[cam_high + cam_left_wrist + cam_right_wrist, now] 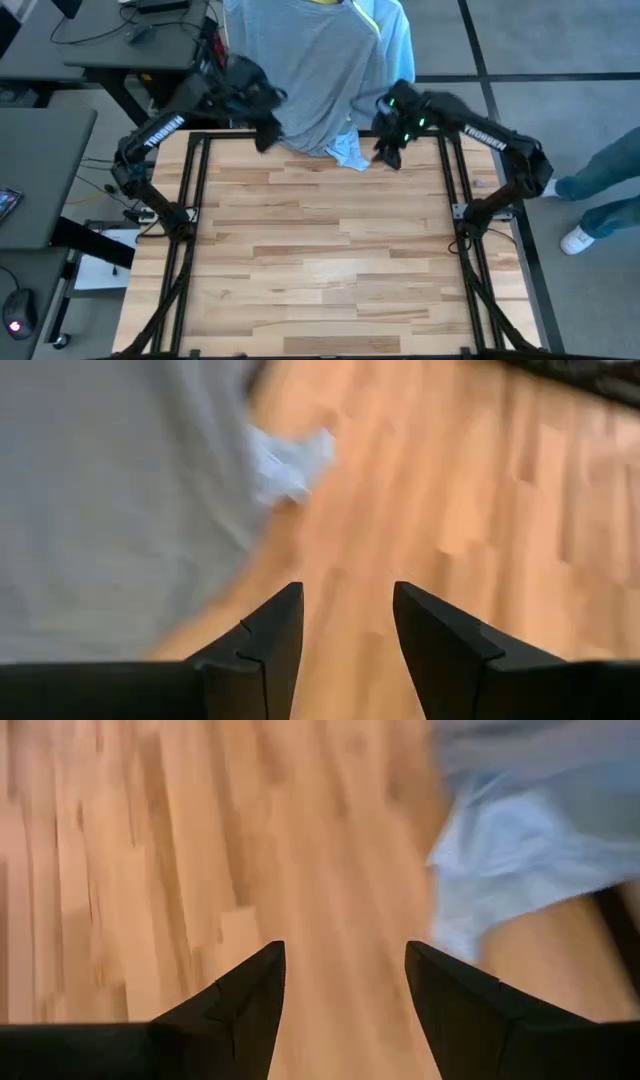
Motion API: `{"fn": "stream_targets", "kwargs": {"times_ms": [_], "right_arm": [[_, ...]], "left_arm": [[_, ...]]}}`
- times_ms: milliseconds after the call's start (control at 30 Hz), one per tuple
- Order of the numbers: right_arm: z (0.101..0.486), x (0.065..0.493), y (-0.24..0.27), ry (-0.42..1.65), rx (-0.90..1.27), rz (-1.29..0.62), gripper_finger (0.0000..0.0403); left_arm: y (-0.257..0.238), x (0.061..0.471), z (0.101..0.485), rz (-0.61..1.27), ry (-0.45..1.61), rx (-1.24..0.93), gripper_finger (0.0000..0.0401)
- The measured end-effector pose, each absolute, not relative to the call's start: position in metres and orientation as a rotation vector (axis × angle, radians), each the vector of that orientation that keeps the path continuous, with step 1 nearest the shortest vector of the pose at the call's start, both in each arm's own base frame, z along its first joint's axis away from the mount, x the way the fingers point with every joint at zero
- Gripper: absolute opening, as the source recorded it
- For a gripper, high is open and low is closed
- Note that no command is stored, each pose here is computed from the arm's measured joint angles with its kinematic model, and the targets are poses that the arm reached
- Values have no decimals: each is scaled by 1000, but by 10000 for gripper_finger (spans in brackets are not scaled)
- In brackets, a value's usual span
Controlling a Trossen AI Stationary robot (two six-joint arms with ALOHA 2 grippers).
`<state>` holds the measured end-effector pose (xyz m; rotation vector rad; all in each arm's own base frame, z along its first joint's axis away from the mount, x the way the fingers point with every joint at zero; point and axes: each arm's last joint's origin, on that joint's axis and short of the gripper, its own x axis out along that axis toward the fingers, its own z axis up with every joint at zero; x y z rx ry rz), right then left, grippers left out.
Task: Hang clothes
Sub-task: Unhang the gray shirt from the clothes rack
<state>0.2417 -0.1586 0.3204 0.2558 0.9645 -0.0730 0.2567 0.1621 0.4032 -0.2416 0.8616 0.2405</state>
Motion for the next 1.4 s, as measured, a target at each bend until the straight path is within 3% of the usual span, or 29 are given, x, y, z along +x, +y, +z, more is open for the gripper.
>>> {"fn": "stream_targets", "kwargs": {"times_ms": [233, 367, 533, 800, 933, 1033, 1200, 1400], "right_arm": [[243, 237, -142, 1061, 412, -90, 183], [226, 235, -136, 1081, 488, -120, 183], [254, 232, -148, 982, 482, -174, 183], [397, 190, -173, 491, 238, -444, 183], [436, 186, -179, 270, 105, -510, 183], [423, 205, -179, 319, 138, -460, 183], [361, 234, -166, 556, 263, -371, 182], [338, 202, -153, 754, 282, -586, 168]], "left_arm": [[117, 296, 322, 190, 977, -430, 139], [108, 304, 295, 200, 961, -485, 139], [119, 301, 316, 209, 882, -433, 139], [143, 268, 369, 288, 695, -361, 139], [156, 254, 379, 361, 656, -325, 139], [167, 246, 383, 414, 646, -321, 139], [179, 234, 398, 465, 600, -289, 139], [186, 219, 423, 513, 546, -234, 139]]}}
